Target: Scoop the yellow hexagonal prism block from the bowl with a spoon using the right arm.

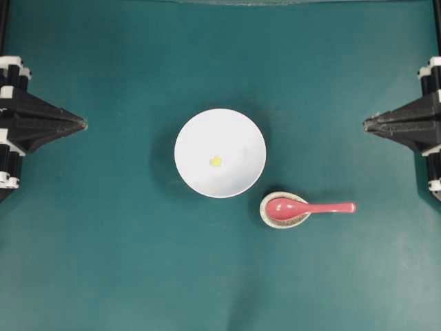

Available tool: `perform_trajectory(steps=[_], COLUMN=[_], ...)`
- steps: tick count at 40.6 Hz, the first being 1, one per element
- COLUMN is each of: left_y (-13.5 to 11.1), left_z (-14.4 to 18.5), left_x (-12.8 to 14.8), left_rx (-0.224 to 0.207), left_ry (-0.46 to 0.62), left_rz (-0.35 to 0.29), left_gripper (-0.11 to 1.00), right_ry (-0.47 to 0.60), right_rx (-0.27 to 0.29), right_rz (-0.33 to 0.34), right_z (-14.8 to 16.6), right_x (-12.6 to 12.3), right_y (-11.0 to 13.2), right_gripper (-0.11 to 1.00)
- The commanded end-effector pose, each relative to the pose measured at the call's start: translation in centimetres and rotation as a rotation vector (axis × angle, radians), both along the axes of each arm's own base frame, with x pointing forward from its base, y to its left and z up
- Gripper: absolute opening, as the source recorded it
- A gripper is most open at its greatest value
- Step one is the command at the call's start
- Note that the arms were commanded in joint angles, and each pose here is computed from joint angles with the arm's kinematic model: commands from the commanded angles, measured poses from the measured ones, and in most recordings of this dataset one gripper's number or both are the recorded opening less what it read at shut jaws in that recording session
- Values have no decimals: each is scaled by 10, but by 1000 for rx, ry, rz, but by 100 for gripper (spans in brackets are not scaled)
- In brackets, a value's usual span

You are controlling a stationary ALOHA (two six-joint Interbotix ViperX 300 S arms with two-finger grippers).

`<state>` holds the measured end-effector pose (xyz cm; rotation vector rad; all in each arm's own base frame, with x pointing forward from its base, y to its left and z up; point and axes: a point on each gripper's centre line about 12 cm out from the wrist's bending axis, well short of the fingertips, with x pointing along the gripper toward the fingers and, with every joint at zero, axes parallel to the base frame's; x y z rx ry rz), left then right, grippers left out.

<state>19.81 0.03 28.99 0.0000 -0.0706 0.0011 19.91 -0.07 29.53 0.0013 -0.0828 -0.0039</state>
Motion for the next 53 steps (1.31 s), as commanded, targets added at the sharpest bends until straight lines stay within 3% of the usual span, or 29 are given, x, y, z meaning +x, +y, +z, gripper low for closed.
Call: perform_trajectory(steps=[1, 19, 22, 29, 34, 44, 53], left_y=[-1, -1, -1, -1, -1, -1, -1], left_z=[5, 6, 7, 9, 9, 10, 10], left_x=[3, 2, 2, 3, 3, 3, 3], left_rx=[21, 21, 21, 21, 21, 21, 21], left_ry=[17, 29, 28, 21, 20, 15, 14], left_rz=[-6, -5, -5, -5, -5, -5, -5], left_gripper=[-1, 0, 0, 0, 0, 0, 0], right_ry=[-11, -8, -8, -8, -9, 3, 64], right_rx=[5, 6, 8, 17, 20, 45, 75], right_rz=[0, -1, 0, -1, -2, -6, -11], right_z=[6, 6, 6, 6, 7, 3, -21], right_x=[3, 5, 5, 6, 6, 8, 19], right_y=[0, 0, 0, 0, 0, -1, -1], right_gripper=[-1, 1, 7, 38, 54, 59, 59])
